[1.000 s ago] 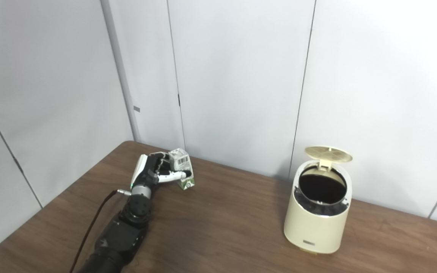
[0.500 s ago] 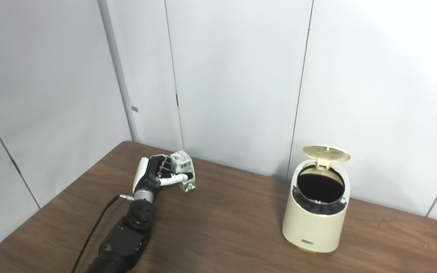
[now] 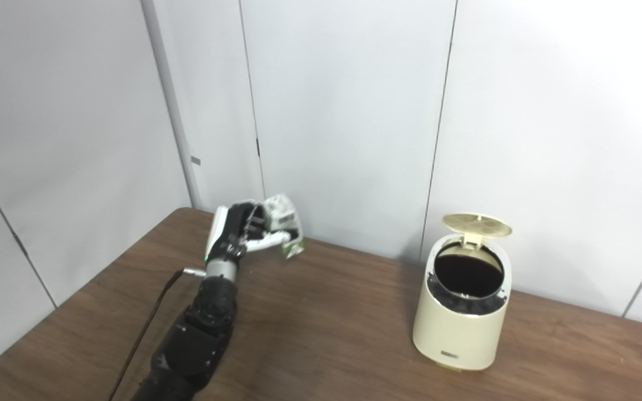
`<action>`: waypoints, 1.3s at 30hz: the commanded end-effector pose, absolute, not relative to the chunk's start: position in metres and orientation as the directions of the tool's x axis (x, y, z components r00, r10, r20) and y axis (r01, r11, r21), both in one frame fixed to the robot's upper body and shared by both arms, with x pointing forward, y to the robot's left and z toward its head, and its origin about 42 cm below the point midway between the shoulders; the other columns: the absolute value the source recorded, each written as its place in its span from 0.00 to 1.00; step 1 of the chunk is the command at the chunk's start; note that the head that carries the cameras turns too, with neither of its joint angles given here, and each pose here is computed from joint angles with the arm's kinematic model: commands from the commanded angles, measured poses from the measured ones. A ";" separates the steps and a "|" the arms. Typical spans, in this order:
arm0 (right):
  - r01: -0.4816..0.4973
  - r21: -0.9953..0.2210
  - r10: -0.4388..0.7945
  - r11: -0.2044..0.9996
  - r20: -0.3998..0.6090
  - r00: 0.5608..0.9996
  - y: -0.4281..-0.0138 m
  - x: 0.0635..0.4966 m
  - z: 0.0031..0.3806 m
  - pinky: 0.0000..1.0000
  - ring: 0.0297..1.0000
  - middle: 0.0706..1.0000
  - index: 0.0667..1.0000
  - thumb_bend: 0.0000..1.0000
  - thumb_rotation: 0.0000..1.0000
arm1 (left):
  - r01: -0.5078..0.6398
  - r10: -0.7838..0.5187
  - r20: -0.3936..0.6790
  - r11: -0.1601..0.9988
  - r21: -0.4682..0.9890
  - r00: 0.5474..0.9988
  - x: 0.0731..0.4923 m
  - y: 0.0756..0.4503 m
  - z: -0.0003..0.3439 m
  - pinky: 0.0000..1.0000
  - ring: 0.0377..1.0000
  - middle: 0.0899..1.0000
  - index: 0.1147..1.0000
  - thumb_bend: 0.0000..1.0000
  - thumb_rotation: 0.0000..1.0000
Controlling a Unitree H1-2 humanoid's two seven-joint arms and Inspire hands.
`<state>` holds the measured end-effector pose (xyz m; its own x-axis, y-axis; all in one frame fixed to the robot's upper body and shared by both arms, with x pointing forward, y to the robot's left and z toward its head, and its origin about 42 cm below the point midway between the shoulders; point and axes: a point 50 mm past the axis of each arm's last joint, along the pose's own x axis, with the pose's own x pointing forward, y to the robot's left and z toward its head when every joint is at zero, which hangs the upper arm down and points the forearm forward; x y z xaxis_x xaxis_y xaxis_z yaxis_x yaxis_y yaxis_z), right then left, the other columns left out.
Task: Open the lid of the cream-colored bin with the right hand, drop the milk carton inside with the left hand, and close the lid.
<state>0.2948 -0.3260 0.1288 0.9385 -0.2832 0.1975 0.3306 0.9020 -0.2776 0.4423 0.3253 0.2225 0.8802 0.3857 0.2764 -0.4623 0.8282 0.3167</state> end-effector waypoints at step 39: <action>0.300 -0.297 -0.238 0.907 0.227 0.944 -0.271 0.301 0.120 0.63 0.67 0.67 0.65 0.25 0.00 | -0.068 -0.014 0.771 0.995 0.073 0.636 0.386 0.155 0.266 0.38 0.44 0.42 0.41 0.50 0.00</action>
